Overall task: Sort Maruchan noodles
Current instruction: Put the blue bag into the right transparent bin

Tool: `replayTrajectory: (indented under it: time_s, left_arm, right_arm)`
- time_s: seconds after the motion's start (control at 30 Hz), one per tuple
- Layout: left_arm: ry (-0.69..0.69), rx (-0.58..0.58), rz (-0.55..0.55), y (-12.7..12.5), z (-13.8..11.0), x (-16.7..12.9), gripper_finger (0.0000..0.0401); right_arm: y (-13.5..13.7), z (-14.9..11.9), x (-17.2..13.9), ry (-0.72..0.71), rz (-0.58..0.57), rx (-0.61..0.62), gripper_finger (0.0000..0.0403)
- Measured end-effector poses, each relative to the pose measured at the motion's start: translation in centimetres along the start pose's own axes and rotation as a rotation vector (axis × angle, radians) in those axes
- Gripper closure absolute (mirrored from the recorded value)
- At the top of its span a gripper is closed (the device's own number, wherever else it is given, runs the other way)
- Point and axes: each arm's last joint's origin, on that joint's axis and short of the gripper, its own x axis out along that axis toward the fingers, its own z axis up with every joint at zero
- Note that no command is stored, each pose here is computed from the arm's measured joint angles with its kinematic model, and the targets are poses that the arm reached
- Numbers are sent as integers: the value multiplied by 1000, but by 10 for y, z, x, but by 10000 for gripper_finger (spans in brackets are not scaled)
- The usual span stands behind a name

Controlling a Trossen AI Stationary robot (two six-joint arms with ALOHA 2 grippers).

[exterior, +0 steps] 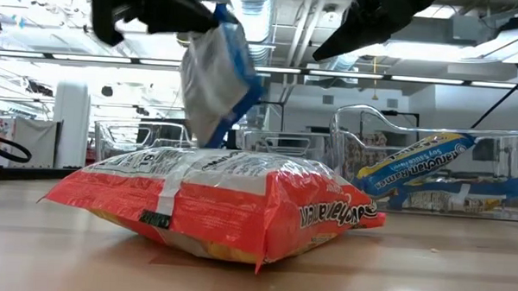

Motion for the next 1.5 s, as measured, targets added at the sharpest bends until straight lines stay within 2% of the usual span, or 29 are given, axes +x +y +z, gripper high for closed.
replayTrajectory:
  time_s: [0.17,0.43,0.6,0.77,0.9,1.1,1.2,1.37,1.5]
  left_arm:
    - [-104,-26,6,21,-6,8,401]
    - [-364,-45,69,40,-18,42,401]
    - [-535,-20,167,50,-20,60,401]
    - [-583,-40,126,62,-16,93,401]
    - [-540,-24,86,65,-14,115,401]
    - [-448,-21,11,60,-17,123,401]
    - [-413,-66,-32,56,-20,124,401]
    - [-293,-167,-176,44,-30,126,397]
    - [-164,-261,-276,38,-38,123,365]
  right_arm:
    - [-9,7,-5,-38,-221,-7,389]
    - [-27,19,-44,-111,-547,100,389]
    - [-33,21,-71,-162,-557,134,389]
    - [-34,21,-83,-181,-544,140,389]
    - [-34,20,-82,-169,-538,138,389]
    - [-27,5,-71,-49,-514,137,385]
    - [-24,-5,-66,24,-509,150,383]
    - [-21,-9,-61,69,-508,132,382]
    - [-21,-8,-60,59,-511,143,381]
